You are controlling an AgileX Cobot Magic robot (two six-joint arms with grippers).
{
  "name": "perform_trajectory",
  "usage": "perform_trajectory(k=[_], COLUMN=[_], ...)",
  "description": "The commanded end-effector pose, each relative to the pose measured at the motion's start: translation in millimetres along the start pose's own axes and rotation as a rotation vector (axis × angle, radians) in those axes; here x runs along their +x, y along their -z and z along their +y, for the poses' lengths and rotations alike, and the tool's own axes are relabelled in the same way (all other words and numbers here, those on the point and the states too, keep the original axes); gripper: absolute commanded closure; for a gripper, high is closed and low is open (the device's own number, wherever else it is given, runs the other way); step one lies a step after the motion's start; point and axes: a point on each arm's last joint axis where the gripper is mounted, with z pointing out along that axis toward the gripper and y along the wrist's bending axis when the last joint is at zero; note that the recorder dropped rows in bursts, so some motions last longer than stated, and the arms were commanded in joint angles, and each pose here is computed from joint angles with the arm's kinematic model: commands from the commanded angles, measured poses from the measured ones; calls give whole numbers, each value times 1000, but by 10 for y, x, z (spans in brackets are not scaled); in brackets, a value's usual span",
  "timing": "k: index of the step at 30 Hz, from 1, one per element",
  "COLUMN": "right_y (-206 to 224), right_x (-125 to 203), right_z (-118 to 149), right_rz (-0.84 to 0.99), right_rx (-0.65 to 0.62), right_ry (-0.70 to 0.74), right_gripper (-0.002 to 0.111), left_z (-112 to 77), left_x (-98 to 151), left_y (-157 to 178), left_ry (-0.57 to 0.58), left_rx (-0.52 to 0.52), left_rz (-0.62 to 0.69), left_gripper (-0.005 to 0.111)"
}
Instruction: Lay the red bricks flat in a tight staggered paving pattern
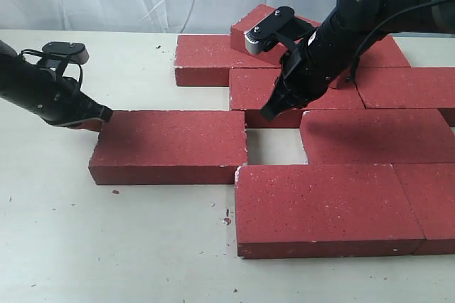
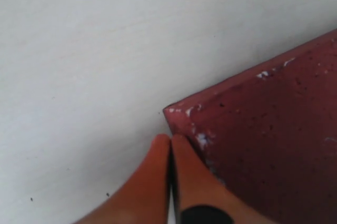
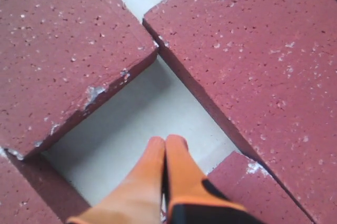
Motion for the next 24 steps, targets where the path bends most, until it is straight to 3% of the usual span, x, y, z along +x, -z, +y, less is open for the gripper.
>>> perform_trajectory(k=[1, 11, 24], right_y=[-10, -10, -10], right_x=[10, 9, 9], right_z=[-19, -18, -18], right_rz=[-7, -8, -8], right_rx=[5, 4, 4], right_ry=[-10, -12, -12], right_gripper=[109, 109, 109], left_z=[-25, -417, -757], left_x=[-22, -75, -128], left_y=[-3, -144, -253], left_ry=[10, -91, -178], left_rx=[7, 32, 24], left_rz=[-12, -4, -38], left_gripper=[107, 107, 107])
